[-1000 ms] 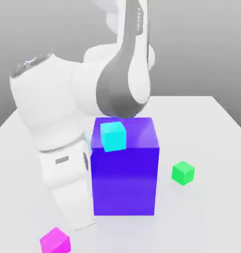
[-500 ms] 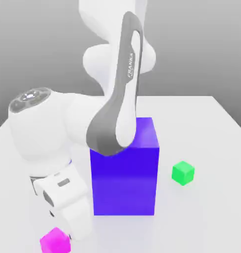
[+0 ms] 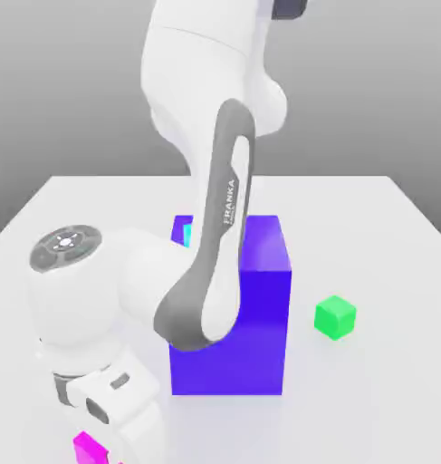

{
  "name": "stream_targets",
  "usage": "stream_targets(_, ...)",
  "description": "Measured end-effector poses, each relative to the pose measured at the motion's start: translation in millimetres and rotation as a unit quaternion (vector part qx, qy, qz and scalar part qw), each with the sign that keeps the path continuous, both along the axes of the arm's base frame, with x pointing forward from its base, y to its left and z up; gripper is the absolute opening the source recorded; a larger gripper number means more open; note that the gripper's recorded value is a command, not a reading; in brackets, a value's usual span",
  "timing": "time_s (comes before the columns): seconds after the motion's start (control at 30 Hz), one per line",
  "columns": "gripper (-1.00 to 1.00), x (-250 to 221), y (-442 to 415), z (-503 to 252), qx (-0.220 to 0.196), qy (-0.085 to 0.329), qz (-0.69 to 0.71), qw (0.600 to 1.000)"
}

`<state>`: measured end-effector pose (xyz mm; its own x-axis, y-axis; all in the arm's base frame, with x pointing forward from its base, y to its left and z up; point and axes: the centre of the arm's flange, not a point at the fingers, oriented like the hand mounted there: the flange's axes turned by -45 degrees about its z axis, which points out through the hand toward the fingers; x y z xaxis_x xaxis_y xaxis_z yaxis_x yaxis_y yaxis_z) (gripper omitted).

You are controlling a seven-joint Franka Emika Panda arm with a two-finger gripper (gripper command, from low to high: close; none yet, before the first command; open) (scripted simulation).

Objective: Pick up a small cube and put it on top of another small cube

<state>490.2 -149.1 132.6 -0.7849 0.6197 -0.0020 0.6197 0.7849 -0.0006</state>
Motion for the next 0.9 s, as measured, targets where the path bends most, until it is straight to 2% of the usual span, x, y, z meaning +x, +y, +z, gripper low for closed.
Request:
stream_targets(0.17,-1.0,-1.0,5.8,51.0,0.006,0.002,0.001,1.0)
stream_targets(0.27,-1.0,19.2,41.6,70.5,0.038,-0.028,0.018,0.999)
stream_targets(0.47,-1.0,19.6,129.4,84.8,0.105,-0.036,0.046,0.993)
stream_targets(0.67,-1.0,6.3,216.3,124.0,0.153,-0.054,0.087,0.983)
stream_targets(0.9,-1.0,-32.2,317.0,194.3,0.184,-0.095,0.156,0.966)
